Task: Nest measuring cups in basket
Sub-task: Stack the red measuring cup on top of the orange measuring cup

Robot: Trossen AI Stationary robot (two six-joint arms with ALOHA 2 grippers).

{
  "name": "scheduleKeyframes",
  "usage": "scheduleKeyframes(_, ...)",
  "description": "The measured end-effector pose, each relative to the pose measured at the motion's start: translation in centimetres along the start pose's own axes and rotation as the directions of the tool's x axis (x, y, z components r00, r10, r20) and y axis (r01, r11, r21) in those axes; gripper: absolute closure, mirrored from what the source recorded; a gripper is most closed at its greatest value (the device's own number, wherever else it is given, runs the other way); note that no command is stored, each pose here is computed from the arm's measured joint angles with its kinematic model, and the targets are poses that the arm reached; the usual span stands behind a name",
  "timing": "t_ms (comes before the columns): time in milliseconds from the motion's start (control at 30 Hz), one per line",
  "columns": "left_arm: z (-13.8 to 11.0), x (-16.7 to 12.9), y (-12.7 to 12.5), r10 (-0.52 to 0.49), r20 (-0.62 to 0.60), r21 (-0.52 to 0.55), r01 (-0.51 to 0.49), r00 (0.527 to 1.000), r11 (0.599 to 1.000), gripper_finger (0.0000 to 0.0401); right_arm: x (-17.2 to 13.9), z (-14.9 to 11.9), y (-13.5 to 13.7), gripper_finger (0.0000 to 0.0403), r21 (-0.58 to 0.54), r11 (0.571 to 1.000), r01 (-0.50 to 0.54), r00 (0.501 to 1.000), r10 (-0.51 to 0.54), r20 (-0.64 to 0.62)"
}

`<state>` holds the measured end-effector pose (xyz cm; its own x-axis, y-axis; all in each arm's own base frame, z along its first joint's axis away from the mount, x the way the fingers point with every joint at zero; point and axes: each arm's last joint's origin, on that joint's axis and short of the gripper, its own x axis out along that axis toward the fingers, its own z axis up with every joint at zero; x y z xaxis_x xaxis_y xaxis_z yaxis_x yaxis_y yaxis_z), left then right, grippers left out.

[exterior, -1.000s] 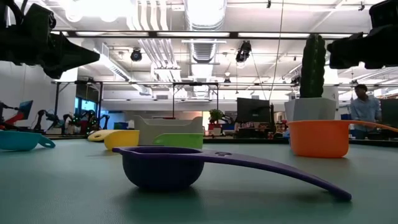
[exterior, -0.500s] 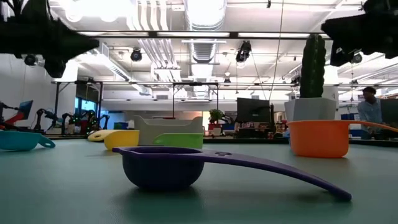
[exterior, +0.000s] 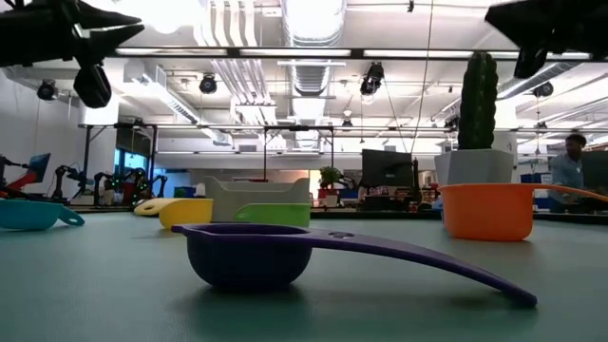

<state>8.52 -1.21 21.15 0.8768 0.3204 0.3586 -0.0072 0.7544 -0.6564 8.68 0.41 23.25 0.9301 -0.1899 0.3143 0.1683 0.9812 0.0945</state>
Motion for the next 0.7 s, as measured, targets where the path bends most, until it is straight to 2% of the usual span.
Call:
scheduleKeyframes(267,1.0,2.1,-2.4,0.002,-0.070,-0.136,-0.011,0.998,0.991,0.0400,0.0,1.4,0.0,0.0365,-0.093,0.996,0.004,0.999,-0.001,0.037)
scheduleKeyframes(333,1.1,3.0,-3.4,0.005,-0.123,-0.164,-0.026,0.992,0.986,0.0400,0.0,1.5,0.0,0.0364,-0.130,0.992,0.006,0.999,-0.001,0.040)
scheduleKeyframes(433,0.9,4.4,-5.0,0.057,-0.275,-0.183,-0.111,0.960,0.977,0.0401,0.0,1.8,0.0,0.0364,-0.183,0.983,0.010,0.999,-0.001,0.048)
scheduleKeyframes(533,0.4,5.8,-6.6,0.179,-0.448,-0.145,-0.268,0.876,0.952,0.0401,0.0,2.1,0.0,0.0364,-0.190,0.982,0.013,0.998,-0.002,0.058)
scheduleKeyframes(633,-0.4,6.9,-8.0,0.314,-0.581,-0.070,-0.431,0.751,0.900,0.0401,0.0,2.2,0.0,0.0364,-0.184,0.983,0.012,0.998,-0.002,0.058)
scheduleKeyframes(700,-1.1,7.6,-9.0,0.374,-0.666,-0.022,-0.518,0.646,0.855,0.0401,0.0,2.1,0.0,0.0364,-0.182,0.983,0.012,0.998,-0.002,0.056)
